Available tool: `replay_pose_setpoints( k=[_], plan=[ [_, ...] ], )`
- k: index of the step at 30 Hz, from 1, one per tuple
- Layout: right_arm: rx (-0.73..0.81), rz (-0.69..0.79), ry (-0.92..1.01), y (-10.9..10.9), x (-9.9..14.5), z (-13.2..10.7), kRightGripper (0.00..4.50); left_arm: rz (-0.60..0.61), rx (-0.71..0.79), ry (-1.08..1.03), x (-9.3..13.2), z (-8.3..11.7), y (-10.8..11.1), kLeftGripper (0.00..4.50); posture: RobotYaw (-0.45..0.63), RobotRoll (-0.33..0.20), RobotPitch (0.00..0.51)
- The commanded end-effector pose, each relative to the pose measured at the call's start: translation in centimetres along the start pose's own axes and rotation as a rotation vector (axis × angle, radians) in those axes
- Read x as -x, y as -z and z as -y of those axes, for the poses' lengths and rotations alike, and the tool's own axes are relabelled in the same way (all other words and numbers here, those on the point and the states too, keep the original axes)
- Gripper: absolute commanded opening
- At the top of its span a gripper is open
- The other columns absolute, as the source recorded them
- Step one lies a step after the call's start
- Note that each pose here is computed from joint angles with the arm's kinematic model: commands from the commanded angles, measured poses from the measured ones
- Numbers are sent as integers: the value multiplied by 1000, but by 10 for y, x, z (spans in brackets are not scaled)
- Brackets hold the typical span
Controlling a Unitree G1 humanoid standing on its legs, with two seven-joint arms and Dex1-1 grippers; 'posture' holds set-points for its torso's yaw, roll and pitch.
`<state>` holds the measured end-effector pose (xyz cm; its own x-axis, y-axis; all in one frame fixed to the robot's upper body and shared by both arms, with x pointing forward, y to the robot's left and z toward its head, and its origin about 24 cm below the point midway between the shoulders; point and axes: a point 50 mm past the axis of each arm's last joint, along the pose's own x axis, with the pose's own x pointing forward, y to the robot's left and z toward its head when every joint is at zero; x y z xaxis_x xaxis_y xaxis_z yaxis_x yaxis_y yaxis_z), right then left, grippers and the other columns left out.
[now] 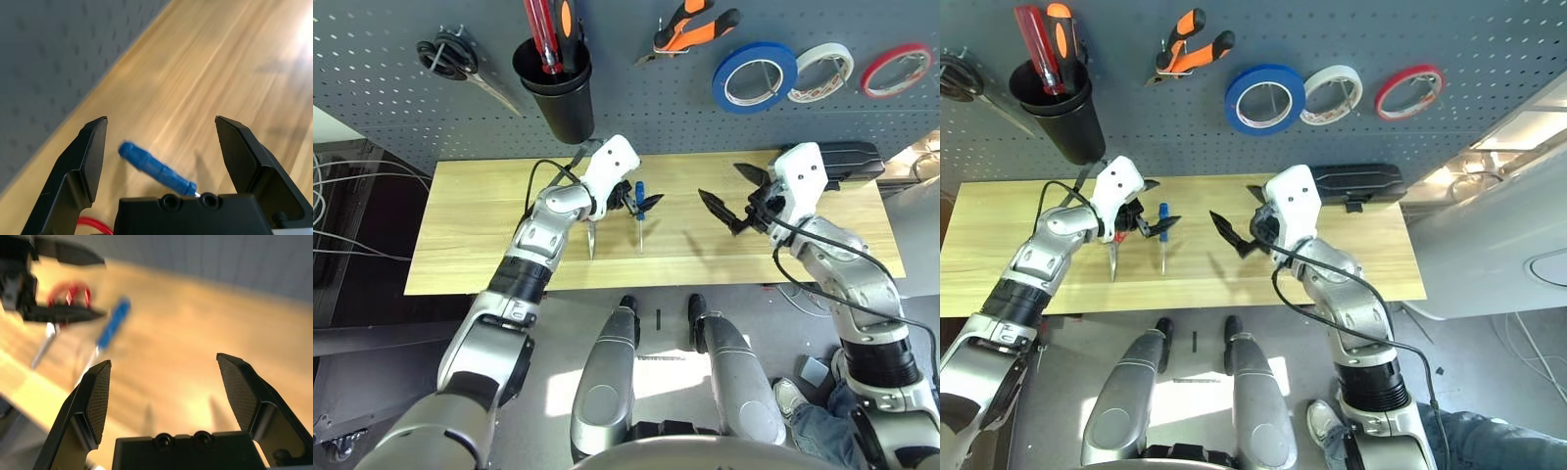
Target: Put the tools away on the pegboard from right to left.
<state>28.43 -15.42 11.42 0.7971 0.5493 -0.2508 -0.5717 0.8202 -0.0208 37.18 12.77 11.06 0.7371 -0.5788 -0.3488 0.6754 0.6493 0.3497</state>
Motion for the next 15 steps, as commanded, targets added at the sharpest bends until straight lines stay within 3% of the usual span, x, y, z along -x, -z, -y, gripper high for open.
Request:
replay_pose_setpoints(
  k=[1,12,15],
  plan=[
    [-40,-75,-15,15,-1,-4,4461,-157,67,-40,-9,4,25,4500,119,0,393],
    [1,-52,-37,12,-13,-12,4461,-367,253,-87,-20,21,55,4500,113,0,389],
    [16,-46,-37,9,-13,-12,4500,-364,258,-65,-23,27,55,3577,109,0,385]
  ],
)
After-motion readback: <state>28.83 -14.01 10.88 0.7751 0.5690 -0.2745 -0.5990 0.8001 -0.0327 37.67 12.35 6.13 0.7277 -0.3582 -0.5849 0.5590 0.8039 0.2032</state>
